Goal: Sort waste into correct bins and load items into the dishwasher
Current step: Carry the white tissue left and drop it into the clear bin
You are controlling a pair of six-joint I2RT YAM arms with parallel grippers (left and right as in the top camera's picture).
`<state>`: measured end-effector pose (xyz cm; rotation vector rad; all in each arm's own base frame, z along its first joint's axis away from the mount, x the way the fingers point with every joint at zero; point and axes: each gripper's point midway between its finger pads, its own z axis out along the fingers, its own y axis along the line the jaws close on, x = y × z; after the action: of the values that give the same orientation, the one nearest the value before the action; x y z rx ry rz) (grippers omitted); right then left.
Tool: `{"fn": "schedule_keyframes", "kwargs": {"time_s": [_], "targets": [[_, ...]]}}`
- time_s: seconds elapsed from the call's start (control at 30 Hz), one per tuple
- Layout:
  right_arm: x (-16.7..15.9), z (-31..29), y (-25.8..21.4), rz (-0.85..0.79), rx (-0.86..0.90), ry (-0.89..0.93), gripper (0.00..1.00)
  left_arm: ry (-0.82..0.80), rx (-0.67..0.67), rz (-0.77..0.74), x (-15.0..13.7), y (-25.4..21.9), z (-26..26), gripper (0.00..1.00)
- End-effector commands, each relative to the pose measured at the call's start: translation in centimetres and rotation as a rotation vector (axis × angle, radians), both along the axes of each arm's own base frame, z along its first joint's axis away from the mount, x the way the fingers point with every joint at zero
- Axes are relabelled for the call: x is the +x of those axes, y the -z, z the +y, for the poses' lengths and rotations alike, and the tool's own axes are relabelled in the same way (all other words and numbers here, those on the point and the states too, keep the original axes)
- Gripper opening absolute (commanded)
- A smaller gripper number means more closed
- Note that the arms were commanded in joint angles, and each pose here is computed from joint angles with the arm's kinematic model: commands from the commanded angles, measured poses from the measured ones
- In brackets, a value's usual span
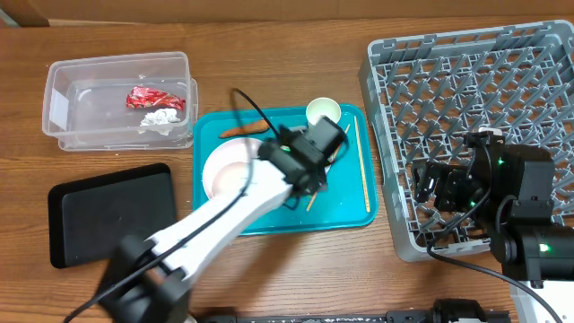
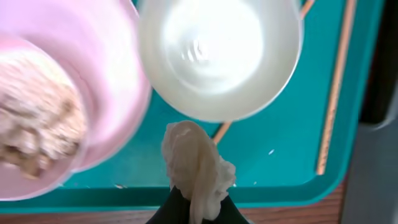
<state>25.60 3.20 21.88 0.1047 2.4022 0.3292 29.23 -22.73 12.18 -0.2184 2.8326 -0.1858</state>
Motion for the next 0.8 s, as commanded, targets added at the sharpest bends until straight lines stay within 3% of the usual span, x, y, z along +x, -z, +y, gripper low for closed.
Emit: {"fn": "schedule_keyframes", "kwargs": {"time_s": [0.0,0.43,0.7,0.77], "targets": [[0.3,0.0,-1.3,-0.034,0.006,0.001,1.00,-0.004,0.033,-0.109,2.2,-3.3,3.3,0.10],[0.3,0.0,-1.3,-0.035,0.006,0.001,1.00,-0.380,0.154,-0.428,12.9,-9.0,23.3,0.12],[0.4,0.0,-1.4,-0.039,0.005,0.001,1.00,-0.533,0.174,-0.467,15.6,-7.6,29.8,0.13],[0.4,0.0,-1.4,-0.039,0.005,0.001,1.00,-0.545,0.180,-0.449,16.0,-6.4,30.5,0.21]]}}
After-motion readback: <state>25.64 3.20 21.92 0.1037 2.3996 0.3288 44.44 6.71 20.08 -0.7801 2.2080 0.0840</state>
